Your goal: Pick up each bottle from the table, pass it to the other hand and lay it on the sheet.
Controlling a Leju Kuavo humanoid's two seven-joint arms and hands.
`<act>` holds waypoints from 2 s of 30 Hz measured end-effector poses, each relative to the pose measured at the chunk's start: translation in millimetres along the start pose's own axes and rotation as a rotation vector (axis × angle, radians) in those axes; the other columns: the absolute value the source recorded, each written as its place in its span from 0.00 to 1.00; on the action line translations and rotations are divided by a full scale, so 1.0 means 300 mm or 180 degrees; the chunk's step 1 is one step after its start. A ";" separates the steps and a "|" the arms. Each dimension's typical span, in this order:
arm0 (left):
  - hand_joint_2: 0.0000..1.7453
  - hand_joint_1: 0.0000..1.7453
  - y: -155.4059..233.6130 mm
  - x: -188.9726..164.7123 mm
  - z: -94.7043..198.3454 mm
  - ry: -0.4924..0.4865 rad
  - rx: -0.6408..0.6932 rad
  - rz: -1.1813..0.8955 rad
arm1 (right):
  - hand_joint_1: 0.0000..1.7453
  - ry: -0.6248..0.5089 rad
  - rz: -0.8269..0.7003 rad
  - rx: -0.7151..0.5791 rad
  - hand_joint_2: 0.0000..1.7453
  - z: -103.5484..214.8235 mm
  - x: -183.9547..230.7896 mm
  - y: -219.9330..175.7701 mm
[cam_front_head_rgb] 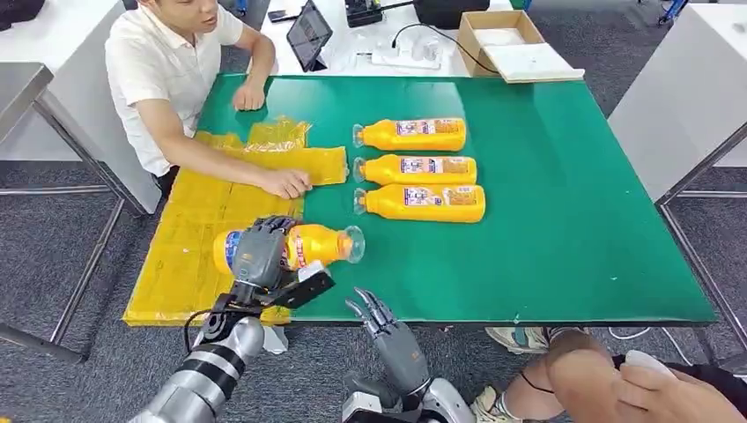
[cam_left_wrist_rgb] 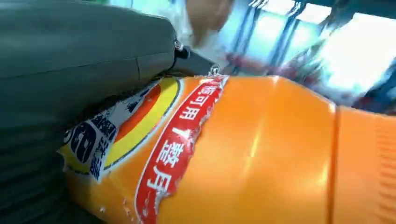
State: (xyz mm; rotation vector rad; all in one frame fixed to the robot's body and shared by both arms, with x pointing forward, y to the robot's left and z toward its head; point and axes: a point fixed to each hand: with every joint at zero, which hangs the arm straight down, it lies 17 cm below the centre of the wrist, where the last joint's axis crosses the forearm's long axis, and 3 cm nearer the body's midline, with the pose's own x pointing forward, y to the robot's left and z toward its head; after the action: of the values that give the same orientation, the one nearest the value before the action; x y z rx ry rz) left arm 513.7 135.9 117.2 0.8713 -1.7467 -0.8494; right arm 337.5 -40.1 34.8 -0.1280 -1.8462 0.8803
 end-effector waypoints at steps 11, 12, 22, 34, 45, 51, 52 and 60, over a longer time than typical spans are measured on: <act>1.00 1.00 -0.199 -0.085 -0.034 0.0230 -0.1146 -0.0548 | 0.00 0.0066 -0.0035 0.0137 0.00 0.015 -0.002 0.042; 1.00 1.00 -0.205 -0.091 -0.033 0.0241 -0.1189 -0.0560 | 0.00 0.0069 -0.0039 0.0140 0.00 0.016 -0.002 0.043; 1.00 0.00 -0.252 -0.081 -0.033 0.0218 -0.1602 -0.0280 | 0.00 0.0138 -0.0062 0.0180 0.00 0.029 -0.025 0.056; 1.00 0.00 -0.250 0.094 -0.030 -0.0178 -0.1752 0.1220 | 0.00 0.0087 -0.0052 0.0201 0.00 0.021 -0.052 0.052; 1.00 0.00 -0.068 0.209 -0.082 -0.0489 -0.0993 0.2581 | 0.00 0.0129 -0.0049 0.0138 0.00 0.034 -0.085 0.044; 1.00 0.00 0.224 0.261 -0.074 -0.0745 -0.0008 0.4129 | 0.00 0.0126 -0.0079 0.0053 0.00 0.041 -0.090 0.034; 1.00 0.00 0.268 0.266 -0.060 -0.0801 0.0118 0.4328 | 0.00 0.0112 -0.0068 0.0027 0.00 0.041 -0.088 0.030; 1.00 0.00 0.432 0.307 0.012 -0.1139 0.0468 0.4589 | 0.00 0.0111 -0.0074 0.0005 0.00 0.052 -0.087 0.033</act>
State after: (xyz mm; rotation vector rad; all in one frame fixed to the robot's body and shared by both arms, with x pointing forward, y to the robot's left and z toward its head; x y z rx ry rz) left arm 462.4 123.0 267.2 -0.5752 -2.1413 0.1279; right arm 333.3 -53.0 6.0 -0.1199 -1.8111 0.8584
